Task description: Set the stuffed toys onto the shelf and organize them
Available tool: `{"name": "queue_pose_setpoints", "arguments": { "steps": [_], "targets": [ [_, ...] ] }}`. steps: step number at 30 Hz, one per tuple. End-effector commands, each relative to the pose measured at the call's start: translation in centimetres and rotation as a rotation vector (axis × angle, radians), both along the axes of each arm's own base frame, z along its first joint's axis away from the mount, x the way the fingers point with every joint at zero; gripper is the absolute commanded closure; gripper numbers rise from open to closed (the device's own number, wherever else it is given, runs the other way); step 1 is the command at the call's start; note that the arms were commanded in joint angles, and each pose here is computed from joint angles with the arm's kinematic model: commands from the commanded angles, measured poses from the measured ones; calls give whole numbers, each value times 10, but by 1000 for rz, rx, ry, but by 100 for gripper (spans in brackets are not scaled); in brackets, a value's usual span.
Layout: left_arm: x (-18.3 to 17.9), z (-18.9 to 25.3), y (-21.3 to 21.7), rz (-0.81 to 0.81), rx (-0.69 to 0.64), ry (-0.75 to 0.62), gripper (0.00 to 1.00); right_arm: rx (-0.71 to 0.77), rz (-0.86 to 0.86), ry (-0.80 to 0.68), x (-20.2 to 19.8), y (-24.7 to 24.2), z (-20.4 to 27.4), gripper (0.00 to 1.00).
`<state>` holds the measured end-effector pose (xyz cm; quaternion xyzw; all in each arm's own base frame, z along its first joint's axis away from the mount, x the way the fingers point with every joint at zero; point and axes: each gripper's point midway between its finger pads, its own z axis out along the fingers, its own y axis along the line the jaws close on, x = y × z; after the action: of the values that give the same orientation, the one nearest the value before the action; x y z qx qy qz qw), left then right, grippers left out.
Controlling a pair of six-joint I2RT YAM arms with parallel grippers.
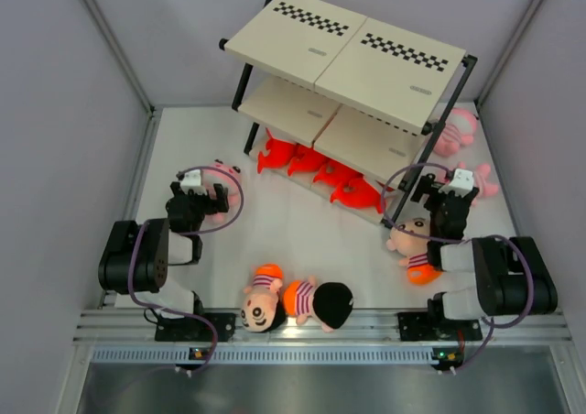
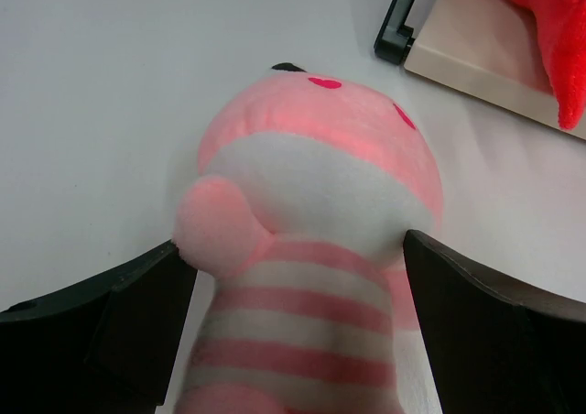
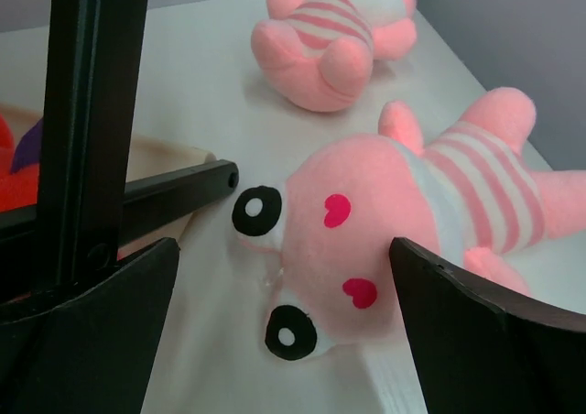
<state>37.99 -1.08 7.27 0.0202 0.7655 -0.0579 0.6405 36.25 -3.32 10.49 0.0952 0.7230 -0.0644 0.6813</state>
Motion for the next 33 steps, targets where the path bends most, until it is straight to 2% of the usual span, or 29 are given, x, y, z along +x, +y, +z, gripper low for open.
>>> {"name": "queue_pose_setpoints", "arguments": {
  "steps": [1,5,6,7,8,9,10,12,13,14,15,16,18,19,20,21,22,23,24,27,29,33],
  "targets": [
    [9,12,0,3,7,-43,2,38,-98,-83,-2,-12,36,1],
    [9,12,1,5,6,-43,1,99,-182,-122,-19,-25,66,1],
    [9,12,1,4,7,-43,1,117,-187,-181,-20,-26,95,1],
    [9,12,1,4,7,-43,1,138,-218,-88,-24,-29,80,1],
    [9,13,1,4,7,-44,1,155,-237,-70,-27,-31,84,0],
    [9,13,0,3,7,-44,1,182,-251,-110,-25,-32,113,1],
    [8,12,1,4,7,-43,1,199,-288,-8,-32,-35,97,1],
    [11,28,-2,-9,7,-80,1,223,-314,-7,-33,-38,123,0],
    [14,24,0,-1,2,-4,1,233,-346,56,-40,-40,116,1],
    [16,42,0,-6,4,4,1,240,-350,50,-40,-41,133,1],
    [34,78,-1,-29,21,-24,1,247,-352,56,-42,-40,138,1],
    [26,63,-1,-54,64,104,2,255,-356,63,-43,-41,142,1],
    [37,108,1,-74,128,81,2,267,-365,79,-50,-41,150,1],
    [33,109,-1,-93,137,127,2,286,-369,75,-52,-40,152,0],
    [18,95,-4,-140,164,242,2,294,-368,75,-54,-39,153,1],
    [15,107,-7,-174,173,271,2,304,-359,54,-57,-38,160,1],
    [9,107,-15,-231,166,309,2,315,-342,42,-57,-35,164,0],
    [-12,90,-19,-281,173,425,2,321,-329,32,-58,-33,167,1],
    [-13,91,-20,-307,179,456,2,327,-317,11,-60,-32,173,1],
    [-19,64,1,-242,261,585,2,333,-273,-15,-63,-26,186,1],
    [-18,43,28,-160,371,665,3,332,-223,-25,-62,-19,195,1],
    [-29,19,40,-167,424,759,9,311,-154,1,-63,-9,203,1]
  ]
}}
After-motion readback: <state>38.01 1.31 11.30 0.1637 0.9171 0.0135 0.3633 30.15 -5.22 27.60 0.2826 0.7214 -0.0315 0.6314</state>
